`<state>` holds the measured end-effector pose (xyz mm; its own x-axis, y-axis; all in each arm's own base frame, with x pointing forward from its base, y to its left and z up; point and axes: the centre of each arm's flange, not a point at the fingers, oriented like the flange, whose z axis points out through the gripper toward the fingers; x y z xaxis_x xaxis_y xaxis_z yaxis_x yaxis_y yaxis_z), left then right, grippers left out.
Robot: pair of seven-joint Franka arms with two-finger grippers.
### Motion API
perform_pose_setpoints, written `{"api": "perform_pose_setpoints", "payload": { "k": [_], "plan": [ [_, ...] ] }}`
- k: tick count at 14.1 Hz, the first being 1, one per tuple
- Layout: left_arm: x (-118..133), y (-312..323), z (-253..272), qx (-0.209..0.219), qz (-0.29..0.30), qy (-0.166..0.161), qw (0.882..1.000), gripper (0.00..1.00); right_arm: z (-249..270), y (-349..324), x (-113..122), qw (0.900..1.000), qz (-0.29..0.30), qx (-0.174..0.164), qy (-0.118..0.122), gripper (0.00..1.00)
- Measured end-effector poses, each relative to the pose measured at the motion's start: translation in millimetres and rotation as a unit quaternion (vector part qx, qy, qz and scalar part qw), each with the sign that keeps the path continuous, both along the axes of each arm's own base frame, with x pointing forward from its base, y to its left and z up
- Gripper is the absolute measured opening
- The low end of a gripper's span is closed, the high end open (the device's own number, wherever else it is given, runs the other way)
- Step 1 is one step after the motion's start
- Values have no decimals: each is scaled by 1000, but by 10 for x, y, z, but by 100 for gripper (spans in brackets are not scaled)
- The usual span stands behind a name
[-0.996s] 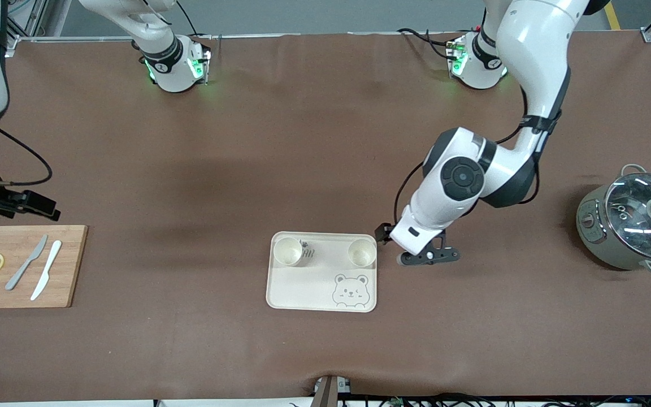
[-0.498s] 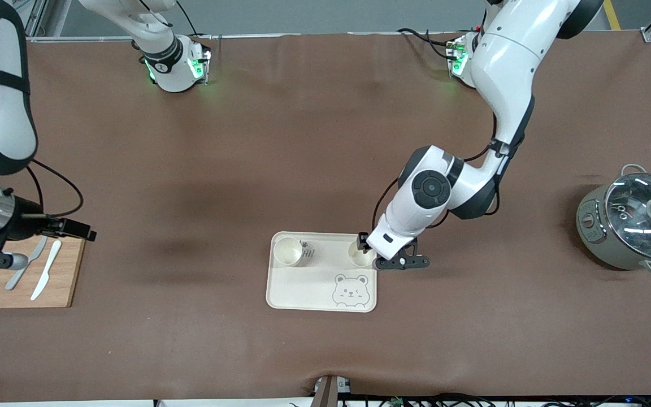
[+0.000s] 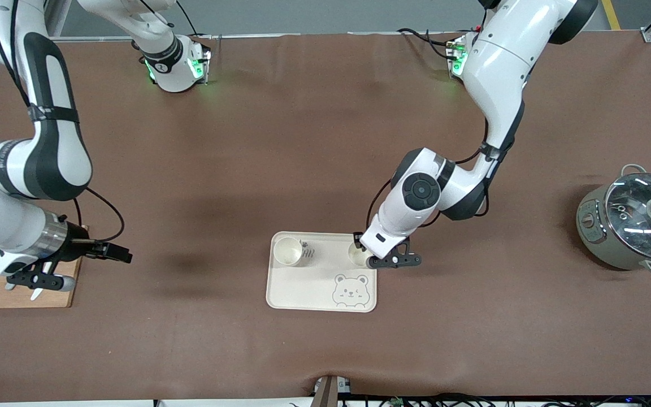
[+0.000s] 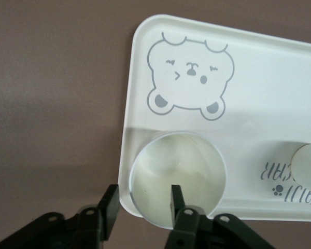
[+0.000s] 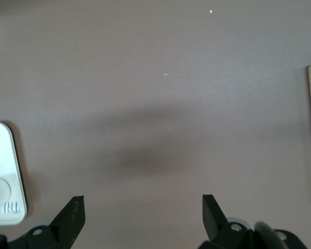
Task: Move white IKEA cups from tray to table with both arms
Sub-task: 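Grasp the cup with the left gripper while the right gripper reaches the other cup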
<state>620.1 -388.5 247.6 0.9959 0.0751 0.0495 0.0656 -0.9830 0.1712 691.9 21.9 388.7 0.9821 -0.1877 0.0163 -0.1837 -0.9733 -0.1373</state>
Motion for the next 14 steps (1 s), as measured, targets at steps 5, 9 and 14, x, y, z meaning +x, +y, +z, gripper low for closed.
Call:
{"api": "perform_pose_setpoints", "payload": {
  "k": [5,9,14],
  "plan": [
    [19,17,-80,0,3,-1,1000,4,-401,813,47,998,-56,0,2,100],
    [30,32,-87,1,4,-1,1000,3,-515,1268,-30,992,-124,1,22,100],
    [84,39,3,0,4,-12,1000,3,-710,2021,-241,980,-192,-4,50,100]
  ]
}}
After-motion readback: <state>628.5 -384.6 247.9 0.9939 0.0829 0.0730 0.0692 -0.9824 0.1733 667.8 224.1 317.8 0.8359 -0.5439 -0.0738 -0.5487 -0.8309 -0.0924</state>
